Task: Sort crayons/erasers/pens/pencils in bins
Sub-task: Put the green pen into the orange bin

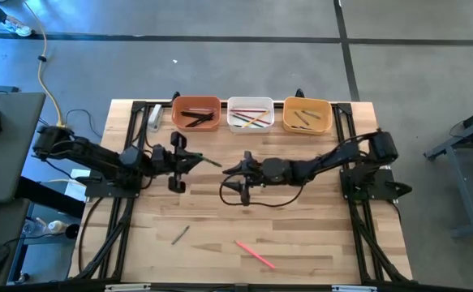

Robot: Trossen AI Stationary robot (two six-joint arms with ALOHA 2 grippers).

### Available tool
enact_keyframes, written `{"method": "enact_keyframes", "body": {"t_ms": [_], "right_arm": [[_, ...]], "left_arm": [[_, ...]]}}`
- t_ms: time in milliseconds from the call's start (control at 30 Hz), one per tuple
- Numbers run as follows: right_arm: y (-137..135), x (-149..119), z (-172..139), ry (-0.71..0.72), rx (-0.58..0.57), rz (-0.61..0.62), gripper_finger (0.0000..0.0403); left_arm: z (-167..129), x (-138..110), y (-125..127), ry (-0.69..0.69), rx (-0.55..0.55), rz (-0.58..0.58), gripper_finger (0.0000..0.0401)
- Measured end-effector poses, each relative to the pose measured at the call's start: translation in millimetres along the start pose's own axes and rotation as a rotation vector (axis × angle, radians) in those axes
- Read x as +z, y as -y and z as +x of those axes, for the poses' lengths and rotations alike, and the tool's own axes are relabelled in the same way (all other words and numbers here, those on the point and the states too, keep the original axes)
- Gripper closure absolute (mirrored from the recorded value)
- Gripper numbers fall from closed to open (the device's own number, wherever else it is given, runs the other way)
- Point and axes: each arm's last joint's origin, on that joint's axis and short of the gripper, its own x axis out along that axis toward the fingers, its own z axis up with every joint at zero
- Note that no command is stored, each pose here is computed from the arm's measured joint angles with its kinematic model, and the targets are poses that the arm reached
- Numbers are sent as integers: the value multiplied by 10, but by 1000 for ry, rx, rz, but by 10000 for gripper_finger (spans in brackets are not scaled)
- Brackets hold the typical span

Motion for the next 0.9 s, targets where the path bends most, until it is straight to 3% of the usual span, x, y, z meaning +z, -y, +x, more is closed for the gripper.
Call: {"method": "enact_keyframes", "body": {"t_ms": [167,300,433,500,733,900], "right_arm": [[-35,63,-217,-179,-114,-75,215],[-56,-15,-424,-287,-220,-154,281],[-62,-214,-625,-283,-203,-131,370],[-63,-337,-727,-245,-181,-108,394],[-53,-600,-948,-128,-124,-16,380],[-56,-602,-950,-126,-122,-18,400]], "left_arm": [[96,35,-131,-113,113,96,384],[219,90,-283,-295,235,197,384],[341,175,-491,-536,437,294,384],[379,203,-615,-675,519,340,384],[537,179,-1171,-995,679,442,384],[647,-14,-1644,-1185,670,448,384]]}}
